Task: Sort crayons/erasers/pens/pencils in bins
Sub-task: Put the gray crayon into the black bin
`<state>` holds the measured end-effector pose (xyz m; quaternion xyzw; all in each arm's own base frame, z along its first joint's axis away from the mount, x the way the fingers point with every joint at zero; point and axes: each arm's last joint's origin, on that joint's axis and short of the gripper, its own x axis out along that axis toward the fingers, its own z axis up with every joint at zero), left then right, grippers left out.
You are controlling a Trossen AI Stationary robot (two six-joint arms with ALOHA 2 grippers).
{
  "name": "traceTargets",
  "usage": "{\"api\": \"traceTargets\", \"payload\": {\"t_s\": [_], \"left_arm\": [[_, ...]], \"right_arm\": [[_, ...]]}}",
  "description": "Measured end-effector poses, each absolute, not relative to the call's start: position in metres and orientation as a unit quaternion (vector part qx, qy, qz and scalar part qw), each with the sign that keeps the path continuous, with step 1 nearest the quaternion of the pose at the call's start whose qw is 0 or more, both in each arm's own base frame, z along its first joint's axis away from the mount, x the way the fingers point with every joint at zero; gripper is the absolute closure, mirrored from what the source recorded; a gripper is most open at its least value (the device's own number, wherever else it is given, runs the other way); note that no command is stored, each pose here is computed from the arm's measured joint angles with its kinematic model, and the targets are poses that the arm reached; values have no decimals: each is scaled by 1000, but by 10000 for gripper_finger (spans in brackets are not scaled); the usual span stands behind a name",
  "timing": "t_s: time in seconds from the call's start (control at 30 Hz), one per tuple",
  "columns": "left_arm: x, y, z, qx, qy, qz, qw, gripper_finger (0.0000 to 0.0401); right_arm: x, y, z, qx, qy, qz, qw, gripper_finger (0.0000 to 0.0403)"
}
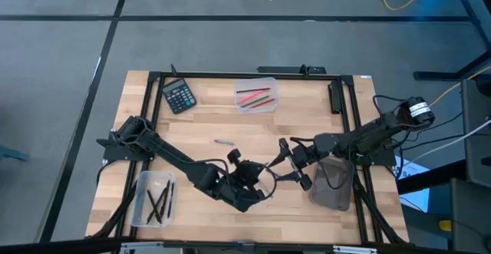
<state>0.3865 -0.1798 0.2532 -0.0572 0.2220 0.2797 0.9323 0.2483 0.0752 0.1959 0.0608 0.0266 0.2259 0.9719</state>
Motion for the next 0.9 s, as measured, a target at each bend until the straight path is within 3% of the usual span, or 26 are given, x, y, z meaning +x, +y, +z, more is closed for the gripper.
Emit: {"api": "traceTargets", "payload": {"t_s": [0.3,0.57,0.9], "left_arm": [[386,-186,256,-39,207,275,938,384],[384,-192,258,-32,197,274,941,381],[395,-179,261,-17,207,253,945,386]], "right_arm": [[247,82,198,22,4,138,990,157],[245,87,202,11,-19,140,990,160],[245,88,201,7,-15,140,990,225]]}}
